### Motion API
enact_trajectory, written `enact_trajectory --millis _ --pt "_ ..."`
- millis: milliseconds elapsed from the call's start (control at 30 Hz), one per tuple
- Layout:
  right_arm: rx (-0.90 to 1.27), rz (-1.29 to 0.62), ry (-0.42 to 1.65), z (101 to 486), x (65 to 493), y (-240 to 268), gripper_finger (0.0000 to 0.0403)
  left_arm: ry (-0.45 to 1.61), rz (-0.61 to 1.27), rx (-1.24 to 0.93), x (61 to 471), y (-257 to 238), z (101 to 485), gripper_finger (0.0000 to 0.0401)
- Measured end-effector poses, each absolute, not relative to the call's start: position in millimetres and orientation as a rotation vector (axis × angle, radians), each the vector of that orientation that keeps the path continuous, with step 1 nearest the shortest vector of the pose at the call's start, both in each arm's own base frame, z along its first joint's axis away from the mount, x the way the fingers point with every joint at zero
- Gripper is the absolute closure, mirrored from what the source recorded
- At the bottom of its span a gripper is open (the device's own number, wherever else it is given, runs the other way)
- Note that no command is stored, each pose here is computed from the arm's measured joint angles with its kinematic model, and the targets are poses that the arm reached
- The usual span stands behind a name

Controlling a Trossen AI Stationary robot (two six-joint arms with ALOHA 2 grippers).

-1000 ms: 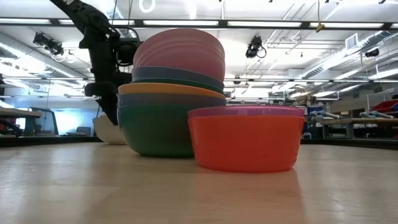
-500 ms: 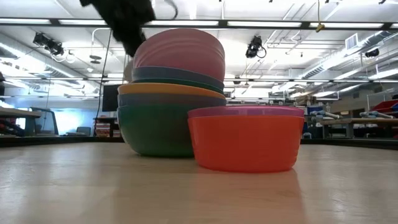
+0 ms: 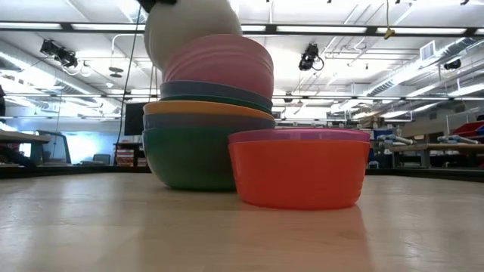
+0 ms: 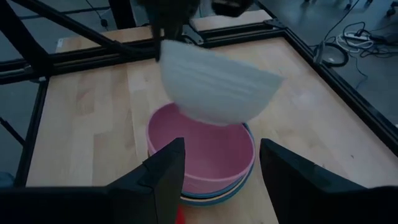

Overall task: Nest bowls inside each other
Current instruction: Stack the white bowl on top of the pink bowl

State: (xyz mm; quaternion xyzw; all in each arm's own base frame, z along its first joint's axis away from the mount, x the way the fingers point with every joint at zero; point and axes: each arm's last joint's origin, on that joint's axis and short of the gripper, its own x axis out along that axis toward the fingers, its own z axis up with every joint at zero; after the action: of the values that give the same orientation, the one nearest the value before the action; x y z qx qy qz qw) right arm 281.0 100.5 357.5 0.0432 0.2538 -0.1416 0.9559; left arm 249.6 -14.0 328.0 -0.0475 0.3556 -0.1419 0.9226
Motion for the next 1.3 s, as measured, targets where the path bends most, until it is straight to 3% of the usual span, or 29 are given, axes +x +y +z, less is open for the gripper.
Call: enact_trajectory --millis 300,600,833,1300 --pt "0.09 -0.287 0.511 358 281 101 0.0209 0.777 -0.262 -0.109 269 -44 311 0.0389" --pt "0.14 -0.27 0.528 357 281 101 0.0209 0.818 -0.218 -0.182 282 -47 298 0.0316" --pt "0.207 -0.227 0.515 352 284 104 0.0209 0.826 -0.235 -0.216 280 -50 299 0.0297" --pt "0.197 -0.193 0.67 285 333 128 0.0209 0.817 -0.132 -0.215 280 -53 299 0.0296"
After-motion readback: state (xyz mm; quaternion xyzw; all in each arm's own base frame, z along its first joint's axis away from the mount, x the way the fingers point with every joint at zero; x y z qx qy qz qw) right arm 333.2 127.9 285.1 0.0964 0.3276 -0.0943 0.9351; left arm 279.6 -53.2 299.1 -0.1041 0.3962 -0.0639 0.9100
